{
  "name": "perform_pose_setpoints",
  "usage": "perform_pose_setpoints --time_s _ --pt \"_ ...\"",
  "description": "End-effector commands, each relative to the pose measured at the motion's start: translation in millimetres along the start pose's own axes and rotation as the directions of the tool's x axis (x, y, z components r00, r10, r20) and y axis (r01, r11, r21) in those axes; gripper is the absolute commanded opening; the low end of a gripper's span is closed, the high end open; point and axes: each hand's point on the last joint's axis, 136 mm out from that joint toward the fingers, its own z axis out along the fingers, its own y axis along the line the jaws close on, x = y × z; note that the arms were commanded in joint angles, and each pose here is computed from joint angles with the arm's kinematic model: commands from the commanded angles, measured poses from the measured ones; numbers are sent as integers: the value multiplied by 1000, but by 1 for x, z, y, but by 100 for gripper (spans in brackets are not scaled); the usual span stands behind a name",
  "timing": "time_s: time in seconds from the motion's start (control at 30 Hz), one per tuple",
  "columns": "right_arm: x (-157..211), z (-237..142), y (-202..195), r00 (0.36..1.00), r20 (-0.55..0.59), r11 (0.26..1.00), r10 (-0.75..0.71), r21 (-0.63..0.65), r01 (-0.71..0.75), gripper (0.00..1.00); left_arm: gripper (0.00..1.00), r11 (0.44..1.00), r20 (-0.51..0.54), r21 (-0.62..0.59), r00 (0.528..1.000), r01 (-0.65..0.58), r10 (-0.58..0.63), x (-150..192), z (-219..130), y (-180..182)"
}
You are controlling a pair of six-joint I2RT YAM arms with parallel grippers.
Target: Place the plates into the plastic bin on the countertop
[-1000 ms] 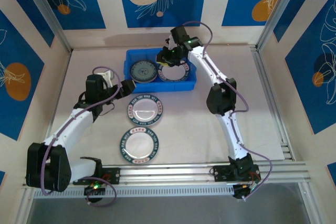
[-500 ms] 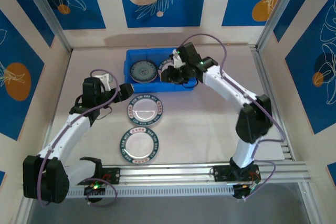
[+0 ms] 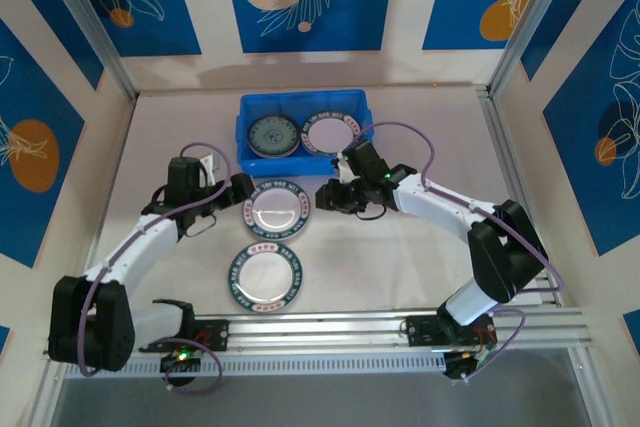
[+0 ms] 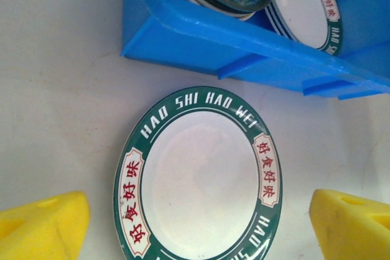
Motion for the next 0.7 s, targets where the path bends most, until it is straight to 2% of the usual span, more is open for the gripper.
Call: perform_pose_setpoints --time_s 0.0,0.23,0.43,0.67 --pt "4 10 5 1000 -18 999 21 -46 -22 30 86 999 -3 -25 1000 21 -21 4 9 13" --pt "4 19 0 999 -46 999 23 -36 -25 25 64 996 -54 -65 997 58 -62 23 30 34" --pt "2 20 -1 998 -58 999 24 -44 -27 22 54 995 -82 -60 993 79 -84 35 45 43" --pt "-3 18 -3 998 -60 998 30 -46 -33 21 47 994 -114 -22 988 107 -109 43 62 45"
